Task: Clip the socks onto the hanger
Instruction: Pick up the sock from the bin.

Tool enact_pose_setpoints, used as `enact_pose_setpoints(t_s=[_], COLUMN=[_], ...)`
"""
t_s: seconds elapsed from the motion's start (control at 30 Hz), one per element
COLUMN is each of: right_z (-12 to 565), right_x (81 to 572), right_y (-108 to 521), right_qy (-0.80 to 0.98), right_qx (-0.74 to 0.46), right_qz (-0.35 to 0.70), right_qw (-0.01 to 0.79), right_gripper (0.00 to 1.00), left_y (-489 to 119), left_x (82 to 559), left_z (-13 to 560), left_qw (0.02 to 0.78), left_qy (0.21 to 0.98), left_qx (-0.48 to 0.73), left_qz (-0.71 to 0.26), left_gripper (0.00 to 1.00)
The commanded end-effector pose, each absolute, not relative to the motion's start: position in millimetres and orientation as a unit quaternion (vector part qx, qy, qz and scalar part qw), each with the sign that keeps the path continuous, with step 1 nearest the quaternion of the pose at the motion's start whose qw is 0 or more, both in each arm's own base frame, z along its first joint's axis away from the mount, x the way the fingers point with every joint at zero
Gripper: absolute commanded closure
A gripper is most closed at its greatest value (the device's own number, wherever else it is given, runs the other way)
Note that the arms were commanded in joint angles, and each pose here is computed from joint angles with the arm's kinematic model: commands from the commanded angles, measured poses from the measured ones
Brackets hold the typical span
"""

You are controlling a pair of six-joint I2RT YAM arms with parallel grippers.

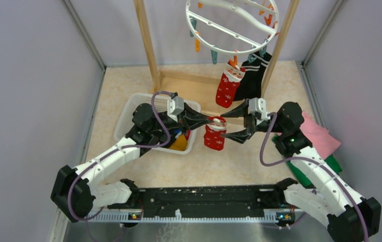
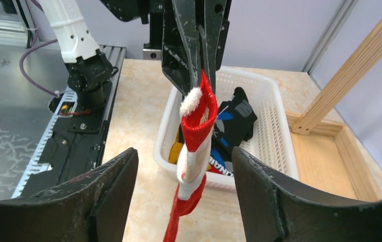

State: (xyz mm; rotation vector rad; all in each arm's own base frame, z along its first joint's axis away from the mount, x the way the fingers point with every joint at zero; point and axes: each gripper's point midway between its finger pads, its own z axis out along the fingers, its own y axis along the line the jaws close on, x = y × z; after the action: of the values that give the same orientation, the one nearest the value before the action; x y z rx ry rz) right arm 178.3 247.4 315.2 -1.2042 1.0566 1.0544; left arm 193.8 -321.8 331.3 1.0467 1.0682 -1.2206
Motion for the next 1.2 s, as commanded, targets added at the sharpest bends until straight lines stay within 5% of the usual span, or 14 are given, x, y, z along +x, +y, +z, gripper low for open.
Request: enact_pose_setpoints(t_s=[0.0, 0.13, 0.37, 0.93, 1.07, 1.17], right_z=[334.2, 341.9, 355.4, 348.0, 347.9, 349.5], right_x=[181.8, 186.2, 178.3, 163.4, 168.3, 174.1], right_y=[253.0, 251.9, 248.8, 257.1, 258.6, 257.5], right_qy=[0.424, 0.426, 0.392, 0.379, 0.389, 0.399], right_qx=[-0.530, -0.518, -0.526, -0.554, -0.544, -0.534], right_qz=[0.427, 0.416, 0.395, 0.407, 0.404, 0.394], right_qw=[0.598, 0.614, 0.643, 0.620, 0.624, 0.633], right_gripper=[0.35, 0.49, 0.51, 0.94, 0.92, 0.71], left_y=[-325.0, -325.0, -325.0, -318.6, -319.9, -319.8], left_x=[188.1, 189.0, 193.2, 193.5, 190.8, 189.8], left_z=[349.3, 349.4, 347.6, 351.5, 351.1, 351.4], left_qw=[0.579, 0.580, 0.580, 0.574, 0.565, 0.562], left_qy=[0.415, 0.417, 0.425, 0.416, 0.413, 0.412], left_qx=[0.474, 0.471, 0.467, 0.469, 0.474, 0.476], left_qz=[-0.518, -0.517, -0.514, -0.526, -0.535, -0.537], left_gripper=[1.00, 1.00, 1.00, 1.00, 1.00, 1.00])
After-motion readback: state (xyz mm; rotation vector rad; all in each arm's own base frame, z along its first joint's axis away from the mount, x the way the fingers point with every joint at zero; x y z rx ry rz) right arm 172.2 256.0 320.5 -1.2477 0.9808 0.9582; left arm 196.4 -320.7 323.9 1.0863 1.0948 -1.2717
